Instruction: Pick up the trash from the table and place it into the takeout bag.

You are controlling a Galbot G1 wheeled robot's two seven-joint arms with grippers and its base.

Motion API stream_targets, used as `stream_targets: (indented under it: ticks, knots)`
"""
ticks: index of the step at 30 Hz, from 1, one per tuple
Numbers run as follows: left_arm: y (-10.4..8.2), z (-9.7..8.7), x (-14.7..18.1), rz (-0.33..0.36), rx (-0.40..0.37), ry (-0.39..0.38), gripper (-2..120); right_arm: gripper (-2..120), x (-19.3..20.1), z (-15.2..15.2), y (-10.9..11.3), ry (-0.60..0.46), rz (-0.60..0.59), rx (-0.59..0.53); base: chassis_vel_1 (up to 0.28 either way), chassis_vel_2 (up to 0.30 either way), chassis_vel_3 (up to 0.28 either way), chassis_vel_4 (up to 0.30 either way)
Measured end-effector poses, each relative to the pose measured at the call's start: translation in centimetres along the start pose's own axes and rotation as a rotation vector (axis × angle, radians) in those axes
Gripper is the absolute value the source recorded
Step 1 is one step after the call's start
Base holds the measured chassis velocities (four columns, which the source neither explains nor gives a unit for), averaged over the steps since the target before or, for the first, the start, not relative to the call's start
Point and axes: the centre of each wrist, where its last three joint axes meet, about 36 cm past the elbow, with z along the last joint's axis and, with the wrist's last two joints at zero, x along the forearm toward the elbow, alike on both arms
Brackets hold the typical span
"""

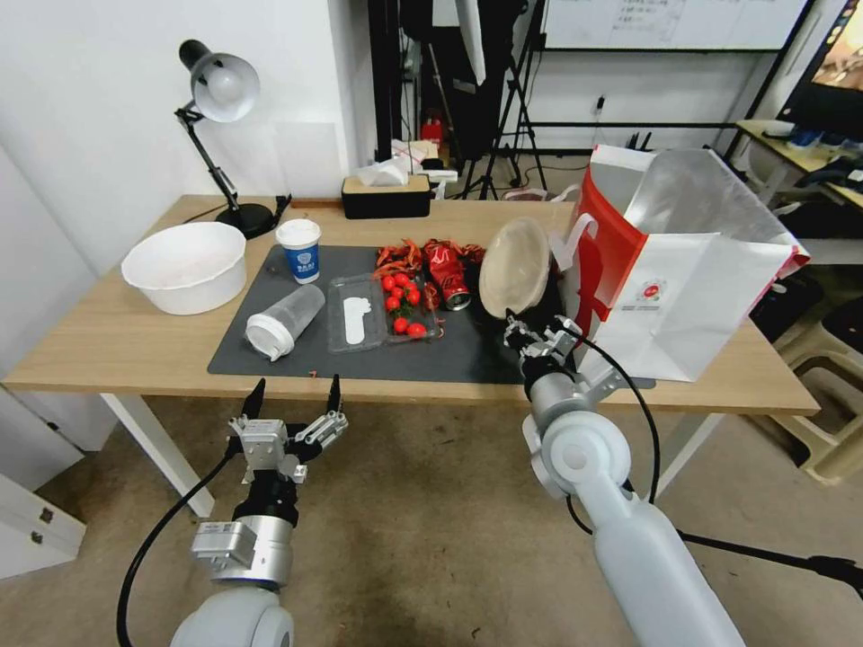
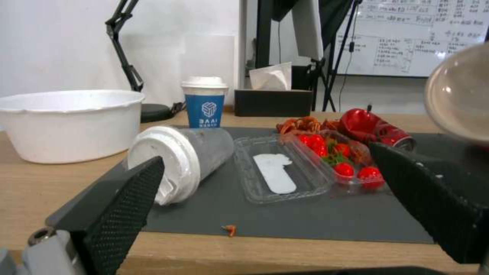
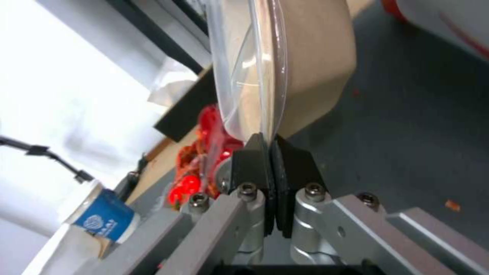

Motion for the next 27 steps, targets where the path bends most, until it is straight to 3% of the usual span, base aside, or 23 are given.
stream_targets:
  ticks: [5,10,14,18,23,26,27]
  knots:
    - [-0.1,0.0,0.0,0.002,0.001,-0.001,100,0,1.7,-0.6,-0.1,-0.013,-0.085,0.038,0.000,0.000,0.000,0.000]
    - [-0.2,0.0,0.1,0.005,0.002,-0.002,100,0,3.2,-2.1,-0.3,-0.062,-0.261,0.117,0.000,0.000,0.000,0.000]
    - [-0.2,0.0,0.1,0.006,0.001,-0.005,100,0,3.8,-4.1,-0.1,-0.158,-0.366,0.195,0.000,0.000,0.000,0.000]
    - [-0.3,0.0,0.1,0.005,-0.004,-0.009,100,0,4.0,-8.1,0.9,-0.317,-0.448,0.276,0.000,0.000,0.000,0.000]
    - [-0.4,0.0,0.2,0.005,-0.006,-0.009,100,0,4.2,-11.3,1.5,-0.433,-0.425,0.324,0.000,0.000,0.000,0.000]
    - [-0.4,0.0,0.2,0.005,-0.007,-0.010,100,0,4.6,-14.0,0.9,-0.481,-0.249,0.479,0.000,0.000,0.000,0.000]
    - [-0.4,0.0,0.2,0.005,-0.007,-0.010,100,0,4.6,-14.0,0.9,-0.481,-0.249,0.479,0.000,0.000,0.000,0.000]
